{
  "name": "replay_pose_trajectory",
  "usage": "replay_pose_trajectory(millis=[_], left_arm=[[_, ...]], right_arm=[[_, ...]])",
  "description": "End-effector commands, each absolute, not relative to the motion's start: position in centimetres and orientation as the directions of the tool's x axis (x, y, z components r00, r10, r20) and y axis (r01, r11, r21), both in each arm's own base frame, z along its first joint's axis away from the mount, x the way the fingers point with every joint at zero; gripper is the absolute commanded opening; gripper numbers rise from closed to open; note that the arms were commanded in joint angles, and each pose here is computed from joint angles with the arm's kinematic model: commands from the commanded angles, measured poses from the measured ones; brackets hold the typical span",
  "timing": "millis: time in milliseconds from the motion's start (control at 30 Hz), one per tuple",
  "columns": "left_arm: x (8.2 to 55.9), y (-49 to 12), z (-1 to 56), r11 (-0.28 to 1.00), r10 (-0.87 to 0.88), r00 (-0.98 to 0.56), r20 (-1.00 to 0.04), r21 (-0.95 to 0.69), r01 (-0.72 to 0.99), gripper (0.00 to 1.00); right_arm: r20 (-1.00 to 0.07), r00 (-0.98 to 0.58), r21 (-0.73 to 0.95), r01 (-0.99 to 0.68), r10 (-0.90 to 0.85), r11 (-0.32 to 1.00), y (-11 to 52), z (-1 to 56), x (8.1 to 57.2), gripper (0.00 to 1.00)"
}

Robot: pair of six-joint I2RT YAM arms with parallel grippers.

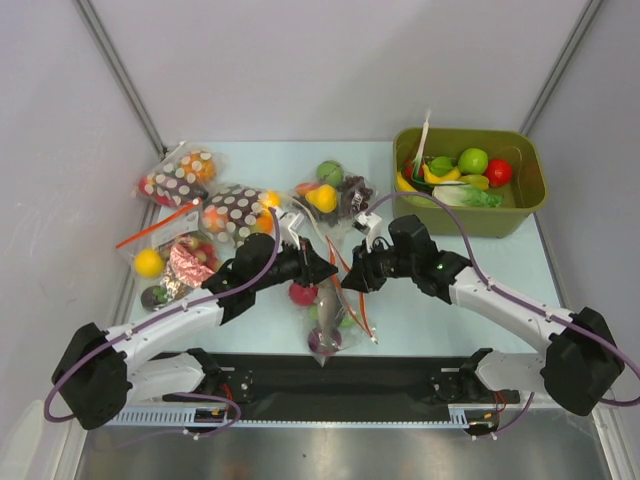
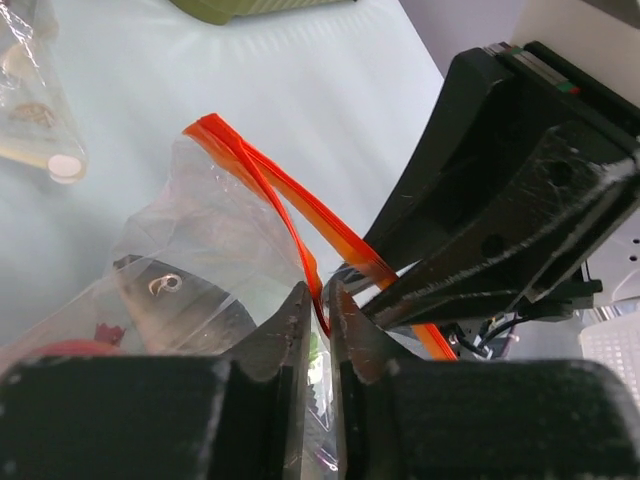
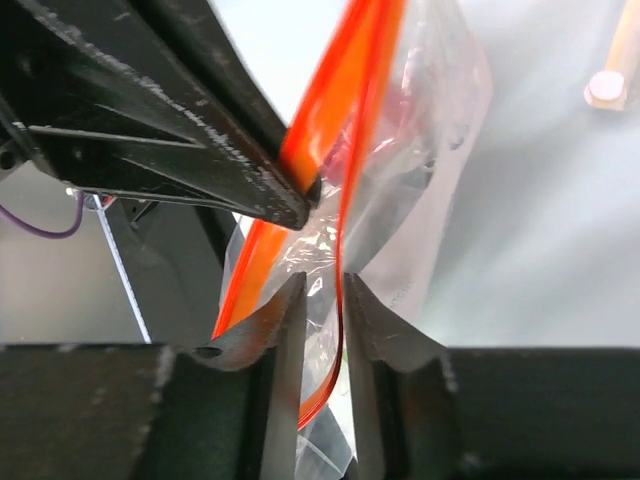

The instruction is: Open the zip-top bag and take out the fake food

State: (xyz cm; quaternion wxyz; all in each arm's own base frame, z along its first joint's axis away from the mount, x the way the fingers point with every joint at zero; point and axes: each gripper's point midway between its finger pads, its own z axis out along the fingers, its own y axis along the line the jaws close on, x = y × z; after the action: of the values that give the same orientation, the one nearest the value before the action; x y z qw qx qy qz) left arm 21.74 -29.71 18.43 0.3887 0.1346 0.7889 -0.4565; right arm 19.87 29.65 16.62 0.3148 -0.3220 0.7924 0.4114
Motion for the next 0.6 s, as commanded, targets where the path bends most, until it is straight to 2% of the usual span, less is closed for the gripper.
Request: replay_pose_trajectory(millis=[0,100,133,167,400,567], left_arm=[[21.0,-30.1,20.2,0.505,-0.139,-0.654,-0.744,-0.621,0.599,0.13],[21.2,-29.8,20.5,0.526,-0.119,-0.638,-0.761,-0.593,0.609,0.02],[21.4,-29.7,20.6,0.538,-0.114,-0.631,-0.767,-0.582,0.61,0.0],[21.5,-29.6,21.0,0.546,-0.108,-0.622,-0.776,-0.569,0.615,0.0],[23.3,-28.5,24.9,0.62,-0.017,-0.525,-0.851,-0.421,0.662,0.0],[23.6,-27.5,25.5,0.648,0.054,-0.53,-0.846,-0.375,0.664,0.0]], right_arm=[[-0.797,-0.556,0.41,-0.786,-0.237,0.462,30.1,18.1,21.1,0.26],[-0.798,-0.558,0.4,-0.774,-0.228,0.491,29.9,18.2,22.0,0.15],[-0.797,-0.559,0.398,-0.77,-0.227,0.499,29.8,18.2,22.2,0.05],[-0.798,-0.558,0.391,-0.767,-0.226,0.509,29.8,18.6,22.5,0.01],[-0.814,-0.554,0.315,-0.672,-0.173,0.671,26.7,20.0,27.3,0.0],[-0.804,-0.586,0.302,-0.543,-0.096,0.784,22.9,19.8,30.4,0.0]])
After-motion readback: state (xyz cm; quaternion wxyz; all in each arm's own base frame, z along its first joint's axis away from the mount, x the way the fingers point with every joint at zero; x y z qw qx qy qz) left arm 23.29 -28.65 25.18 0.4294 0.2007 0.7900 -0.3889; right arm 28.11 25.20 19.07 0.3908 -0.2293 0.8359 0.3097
